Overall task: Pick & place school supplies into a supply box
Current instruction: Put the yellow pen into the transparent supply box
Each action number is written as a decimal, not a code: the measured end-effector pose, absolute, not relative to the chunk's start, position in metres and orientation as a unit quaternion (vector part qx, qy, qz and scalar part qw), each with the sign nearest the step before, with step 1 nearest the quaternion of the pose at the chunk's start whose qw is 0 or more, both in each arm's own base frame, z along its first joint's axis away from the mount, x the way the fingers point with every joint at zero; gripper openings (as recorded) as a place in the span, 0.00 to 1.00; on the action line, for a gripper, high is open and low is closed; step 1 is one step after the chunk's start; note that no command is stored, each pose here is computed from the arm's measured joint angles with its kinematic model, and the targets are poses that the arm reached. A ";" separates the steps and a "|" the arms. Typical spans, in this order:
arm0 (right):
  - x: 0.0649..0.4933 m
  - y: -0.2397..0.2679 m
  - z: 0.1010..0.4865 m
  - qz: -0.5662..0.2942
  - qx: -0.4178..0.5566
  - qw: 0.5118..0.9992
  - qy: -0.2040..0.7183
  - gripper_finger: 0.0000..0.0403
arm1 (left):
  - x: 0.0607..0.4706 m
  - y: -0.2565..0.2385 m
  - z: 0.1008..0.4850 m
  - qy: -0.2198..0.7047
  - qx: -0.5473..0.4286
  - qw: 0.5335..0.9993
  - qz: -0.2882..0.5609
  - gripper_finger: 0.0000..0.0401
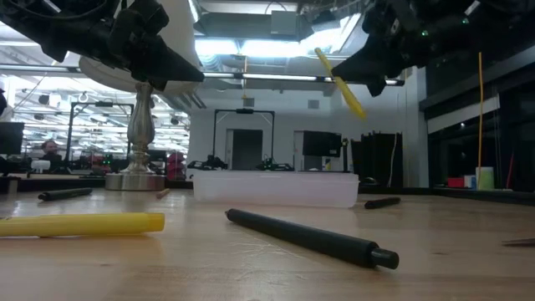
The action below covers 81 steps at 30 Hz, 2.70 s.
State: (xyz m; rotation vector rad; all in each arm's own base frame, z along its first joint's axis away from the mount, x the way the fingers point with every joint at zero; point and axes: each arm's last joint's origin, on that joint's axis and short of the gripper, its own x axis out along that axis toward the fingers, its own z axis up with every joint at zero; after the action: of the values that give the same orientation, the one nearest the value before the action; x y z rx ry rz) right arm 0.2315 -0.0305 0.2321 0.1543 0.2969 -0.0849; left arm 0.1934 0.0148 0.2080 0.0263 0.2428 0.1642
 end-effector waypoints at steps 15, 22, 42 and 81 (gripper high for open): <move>0.234 -0.017 0.237 -0.011 0.060 0.990 0.126 0.10 | 0.193 0.015 0.208 0.121 0.013 0.989 0.082 0.01; 0.235 -0.017 0.239 -0.011 0.060 0.992 0.112 0.09 | 0.193 0.015 0.208 0.121 0.013 0.989 0.082 0.02; 0.260 -0.017 0.251 -0.029 0.095 0.984 0.151 0.09 | 0.193 0.015 0.208 0.121 0.013 0.989 0.082 0.01; 0.374 -0.027 0.213 -0.061 0.056 0.882 0.464 0.11 | 0.193 0.015 0.208 0.121 0.013 0.989 0.082 0.02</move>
State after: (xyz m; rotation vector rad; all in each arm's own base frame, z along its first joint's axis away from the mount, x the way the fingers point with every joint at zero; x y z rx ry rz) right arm 0.3736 -0.0272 0.2127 0.1157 0.9672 -0.1263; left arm 0.1934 0.0149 0.2079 0.0266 0.2433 0.1644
